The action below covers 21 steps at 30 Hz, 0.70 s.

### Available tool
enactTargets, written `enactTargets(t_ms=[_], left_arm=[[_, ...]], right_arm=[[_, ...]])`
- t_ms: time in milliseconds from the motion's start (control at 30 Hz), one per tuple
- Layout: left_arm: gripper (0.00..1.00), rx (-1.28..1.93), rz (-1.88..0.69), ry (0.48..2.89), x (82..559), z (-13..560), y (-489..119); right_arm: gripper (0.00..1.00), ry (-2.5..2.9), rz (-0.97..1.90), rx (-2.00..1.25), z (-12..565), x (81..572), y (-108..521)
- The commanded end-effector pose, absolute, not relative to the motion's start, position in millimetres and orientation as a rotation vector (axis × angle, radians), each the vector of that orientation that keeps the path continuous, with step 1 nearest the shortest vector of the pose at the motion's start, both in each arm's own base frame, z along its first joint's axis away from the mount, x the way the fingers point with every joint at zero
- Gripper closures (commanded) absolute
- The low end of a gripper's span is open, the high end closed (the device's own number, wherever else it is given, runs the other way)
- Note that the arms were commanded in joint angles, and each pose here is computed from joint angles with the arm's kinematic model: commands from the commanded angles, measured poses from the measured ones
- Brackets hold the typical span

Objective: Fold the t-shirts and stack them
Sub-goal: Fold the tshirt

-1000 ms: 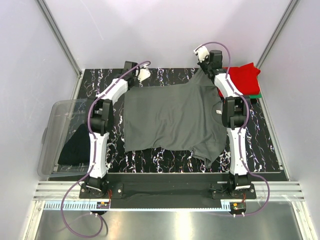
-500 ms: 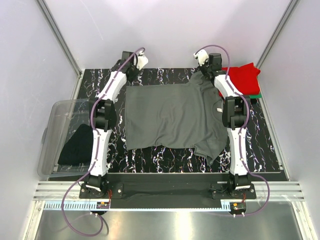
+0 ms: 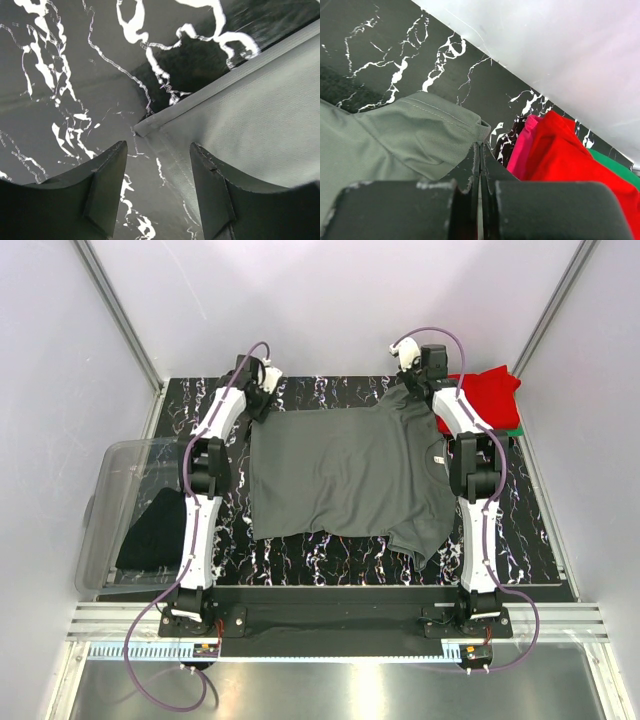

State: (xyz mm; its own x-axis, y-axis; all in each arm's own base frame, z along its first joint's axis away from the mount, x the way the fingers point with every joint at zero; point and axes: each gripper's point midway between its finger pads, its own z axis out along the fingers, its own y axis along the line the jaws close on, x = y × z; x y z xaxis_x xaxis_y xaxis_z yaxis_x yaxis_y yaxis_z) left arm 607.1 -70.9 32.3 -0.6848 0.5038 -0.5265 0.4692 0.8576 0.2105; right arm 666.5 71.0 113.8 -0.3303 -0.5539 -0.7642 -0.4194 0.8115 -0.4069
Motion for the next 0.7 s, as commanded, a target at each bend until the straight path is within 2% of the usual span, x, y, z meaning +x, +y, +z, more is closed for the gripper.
enactTargets(t_ms=[0, 267, 667], left_arm=[[0.42, 0.648, -0.025, 2.414, 613, 45, -78], [0.43, 0.626, -0.041, 2.415, 619, 35, -72], [0.50, 0.531, -0.158, 2.405, 627, 33, -62]], right_arm=[[1.00, 1.892, -0.138, -0.677, 169, 661, 74], [1.00, 1.921, -0.120, -0.679, 162, 655, 80], [1.00, 1.955, -0.114, -0.697, 175, 636, 83]])
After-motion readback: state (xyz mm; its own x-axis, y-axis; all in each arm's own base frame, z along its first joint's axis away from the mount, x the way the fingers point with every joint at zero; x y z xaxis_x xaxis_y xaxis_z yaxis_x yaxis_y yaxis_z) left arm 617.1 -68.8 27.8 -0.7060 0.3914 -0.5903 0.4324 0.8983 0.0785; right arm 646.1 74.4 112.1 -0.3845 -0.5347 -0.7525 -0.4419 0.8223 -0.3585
